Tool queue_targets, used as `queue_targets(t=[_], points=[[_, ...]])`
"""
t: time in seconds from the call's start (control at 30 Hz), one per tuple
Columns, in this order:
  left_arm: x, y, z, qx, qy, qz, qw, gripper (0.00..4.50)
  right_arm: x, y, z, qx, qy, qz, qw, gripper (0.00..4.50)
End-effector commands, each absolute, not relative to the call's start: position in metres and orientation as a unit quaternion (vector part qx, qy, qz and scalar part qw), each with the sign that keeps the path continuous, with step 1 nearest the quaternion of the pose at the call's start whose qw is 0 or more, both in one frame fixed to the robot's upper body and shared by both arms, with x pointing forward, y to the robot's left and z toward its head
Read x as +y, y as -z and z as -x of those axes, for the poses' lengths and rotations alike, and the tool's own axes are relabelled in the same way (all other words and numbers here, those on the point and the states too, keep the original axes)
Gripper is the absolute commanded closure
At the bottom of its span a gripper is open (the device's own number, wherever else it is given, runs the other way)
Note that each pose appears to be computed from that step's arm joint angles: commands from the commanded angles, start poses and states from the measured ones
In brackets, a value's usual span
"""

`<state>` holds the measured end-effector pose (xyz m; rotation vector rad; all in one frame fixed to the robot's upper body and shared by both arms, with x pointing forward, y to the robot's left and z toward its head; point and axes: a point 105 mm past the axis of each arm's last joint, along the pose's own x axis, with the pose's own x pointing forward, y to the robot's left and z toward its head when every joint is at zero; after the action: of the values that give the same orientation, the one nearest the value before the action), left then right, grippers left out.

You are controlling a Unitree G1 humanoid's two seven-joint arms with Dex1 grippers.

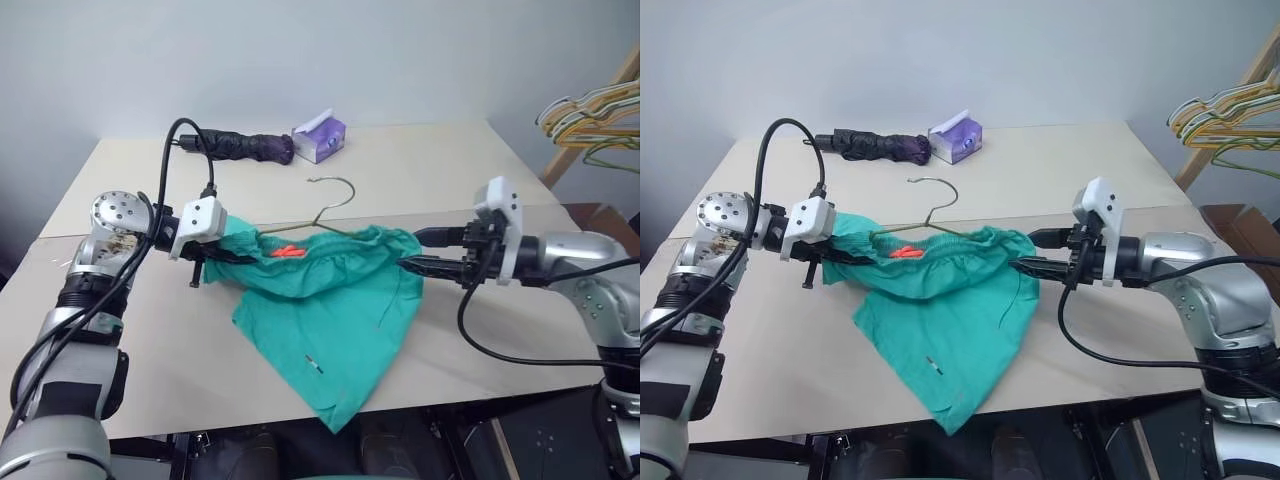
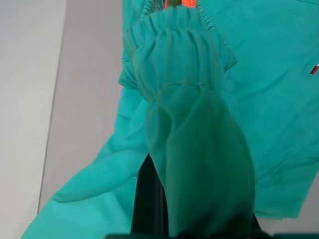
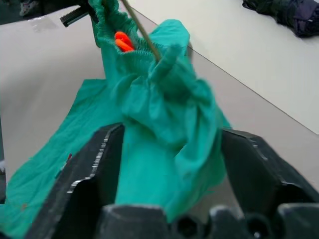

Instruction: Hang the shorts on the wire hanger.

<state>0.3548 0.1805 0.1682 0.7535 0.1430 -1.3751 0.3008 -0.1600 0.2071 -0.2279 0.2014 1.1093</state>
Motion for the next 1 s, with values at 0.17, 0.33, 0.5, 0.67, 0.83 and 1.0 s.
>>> queue_targets(t=[0.17, 0.33, 0.5, 0.67, 0.83, 1.0], points=[[0.173, -0.197, -0.361, 0.003, 0.605, -0.363, 0.708, 4.5, -0.169, -0.261, -0.313, 0.091, -0.51, 0.219, 0.827, 0.01], [0.161, -0.203, -0.361, -0.019, 0.614, -0.362, 0.702, 4.5, -0.156, -0.256, -0.323, 0.159, -0.529, 0.283, 0.784, 0.01], [0.151, -0.207, -0.36, -0.036, 0.621, -0.359, 0.696, 4.5, -0.138, -0.24, -0.341, 0.193, -0.534, 0.305, 0.765, 0.01], [0.148, -0.209, -0.359, -0.042, 0.622, -0.359, 0.694, 4.5, -0.129, -0.228, -0.347, 0.217, -0.543, 0.31, 0.75, 0.01], [0.149, -0.209, -0.357, -0.042, 0.623, -0.359, 0.694, 4.5, -0.125, -0.228, -0.351, 0.214, -0.539, 0.313, 0.752, 1.19], [0.15, -0.208, -0.355, -0.04, 0.624, -0.359, 0.693, 4.5, -0.124, -0.234, -0.346, 0.207, -0.549, 0.302, 0.751, 2.91]])
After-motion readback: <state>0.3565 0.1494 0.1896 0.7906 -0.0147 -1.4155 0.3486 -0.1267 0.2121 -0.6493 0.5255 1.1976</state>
